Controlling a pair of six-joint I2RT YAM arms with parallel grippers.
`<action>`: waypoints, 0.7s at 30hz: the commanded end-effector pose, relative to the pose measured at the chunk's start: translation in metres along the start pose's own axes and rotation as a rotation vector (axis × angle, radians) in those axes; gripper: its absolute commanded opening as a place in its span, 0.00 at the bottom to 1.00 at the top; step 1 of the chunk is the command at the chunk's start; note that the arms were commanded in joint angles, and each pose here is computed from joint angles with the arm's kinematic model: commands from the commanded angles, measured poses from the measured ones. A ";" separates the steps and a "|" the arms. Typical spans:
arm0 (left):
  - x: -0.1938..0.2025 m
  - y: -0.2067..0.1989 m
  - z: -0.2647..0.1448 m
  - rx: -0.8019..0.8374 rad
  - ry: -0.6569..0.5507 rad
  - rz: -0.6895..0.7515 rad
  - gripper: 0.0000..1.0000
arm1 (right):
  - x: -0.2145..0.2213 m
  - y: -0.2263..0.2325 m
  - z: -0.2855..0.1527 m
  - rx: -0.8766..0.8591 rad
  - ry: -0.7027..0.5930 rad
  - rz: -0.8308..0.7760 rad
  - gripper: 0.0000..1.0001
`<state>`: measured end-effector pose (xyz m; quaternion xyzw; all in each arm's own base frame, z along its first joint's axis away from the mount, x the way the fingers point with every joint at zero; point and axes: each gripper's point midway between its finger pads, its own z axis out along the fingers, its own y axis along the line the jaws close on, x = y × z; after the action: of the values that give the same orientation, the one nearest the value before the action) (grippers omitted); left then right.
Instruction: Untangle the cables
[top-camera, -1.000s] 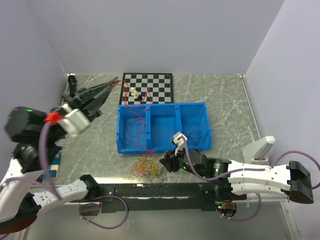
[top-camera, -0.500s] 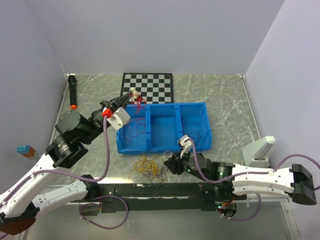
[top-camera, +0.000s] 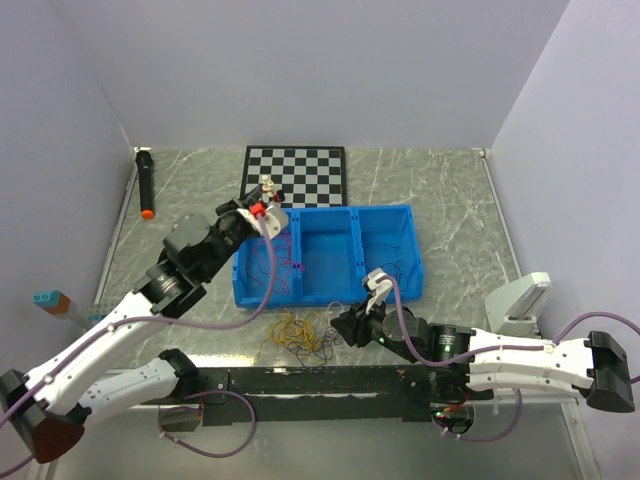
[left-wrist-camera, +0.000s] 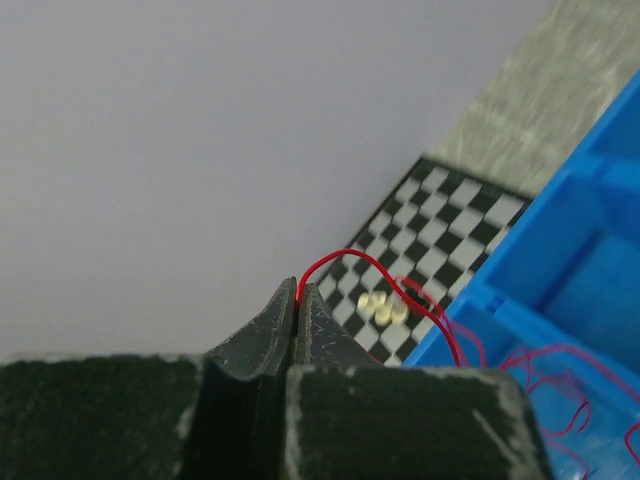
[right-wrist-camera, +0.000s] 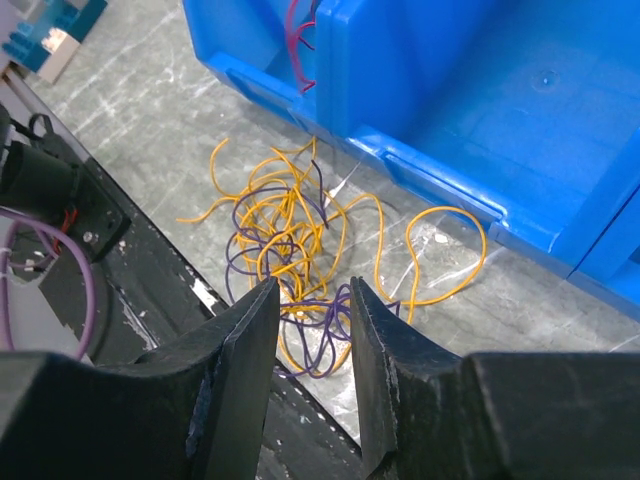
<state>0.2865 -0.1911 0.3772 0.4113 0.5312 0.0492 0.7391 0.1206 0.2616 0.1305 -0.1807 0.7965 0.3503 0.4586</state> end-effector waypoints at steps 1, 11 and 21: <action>0.029 0.025 0.010 -0.113 0.090 -0.031 0.01 | -0.005 -0.001 -0.003 0.006 -0.029 0.024 0.41; 0.042 0.061 0.029 -0.201 0.120 -0.088 0.01 | -0.001 -0.003 -0.002 0.008 -0.027 0.035 0.41; 0.121 -0.036 0.014 0.072 0.292 -0.081 0.01 | 0.000 -0.005 -0.002 0.016 -0.029 0.040 0.42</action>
<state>0.3478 -0.1528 0.3003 0.3765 0.6329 0.0900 0.6705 0.1200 0.2574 0.1275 -0.1717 0.7990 0.3516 0.4567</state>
